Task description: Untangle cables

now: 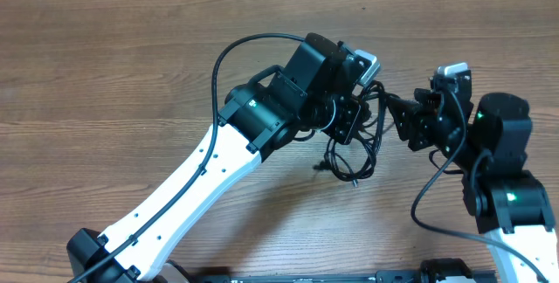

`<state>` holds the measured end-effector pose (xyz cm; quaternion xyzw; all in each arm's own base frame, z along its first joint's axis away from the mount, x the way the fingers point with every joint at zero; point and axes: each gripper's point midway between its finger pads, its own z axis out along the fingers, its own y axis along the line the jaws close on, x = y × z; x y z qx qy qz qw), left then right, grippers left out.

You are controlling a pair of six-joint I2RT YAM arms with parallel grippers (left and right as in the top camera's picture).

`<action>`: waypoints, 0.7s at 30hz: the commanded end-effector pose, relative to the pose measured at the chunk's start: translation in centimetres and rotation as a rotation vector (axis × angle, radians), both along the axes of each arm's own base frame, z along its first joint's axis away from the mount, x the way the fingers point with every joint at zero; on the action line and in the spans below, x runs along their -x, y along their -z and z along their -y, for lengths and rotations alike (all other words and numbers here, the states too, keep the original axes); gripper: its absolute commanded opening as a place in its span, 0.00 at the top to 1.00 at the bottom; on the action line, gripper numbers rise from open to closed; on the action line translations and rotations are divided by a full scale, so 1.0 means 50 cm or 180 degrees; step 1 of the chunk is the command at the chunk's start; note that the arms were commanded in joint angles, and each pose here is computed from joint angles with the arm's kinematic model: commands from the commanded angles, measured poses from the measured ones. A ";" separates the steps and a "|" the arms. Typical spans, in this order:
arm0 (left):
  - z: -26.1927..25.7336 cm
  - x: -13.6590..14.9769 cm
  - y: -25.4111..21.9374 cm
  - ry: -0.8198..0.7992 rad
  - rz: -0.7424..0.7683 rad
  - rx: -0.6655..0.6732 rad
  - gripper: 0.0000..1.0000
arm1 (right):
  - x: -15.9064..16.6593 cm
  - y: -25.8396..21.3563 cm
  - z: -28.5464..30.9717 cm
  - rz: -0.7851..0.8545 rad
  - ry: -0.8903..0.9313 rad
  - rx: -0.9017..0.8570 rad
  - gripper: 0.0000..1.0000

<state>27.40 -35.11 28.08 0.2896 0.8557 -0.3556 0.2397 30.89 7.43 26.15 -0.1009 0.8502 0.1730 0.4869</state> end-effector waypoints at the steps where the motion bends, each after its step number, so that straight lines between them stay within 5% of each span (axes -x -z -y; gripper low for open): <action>1: 0.012 0.019 -0.034 0.0253 0.0063 0.0176 0.96 | -0.024 0.011 0.019 -0.0058 0.0161 0.0112 0.48; 5: 0.010 0.017 -0.033 0.0247 0.0088 0.0155 0.96 | -0.030 0.024 0.018 -0.0132 0.0152 0.0101 0.74; 21: -0.021 -0.033 -0.015 -0.0281 0.0178 -0.0095 0.96 | 0.000 -0.011 -0.005 0.0008 -0.0051 -0.0027 0.68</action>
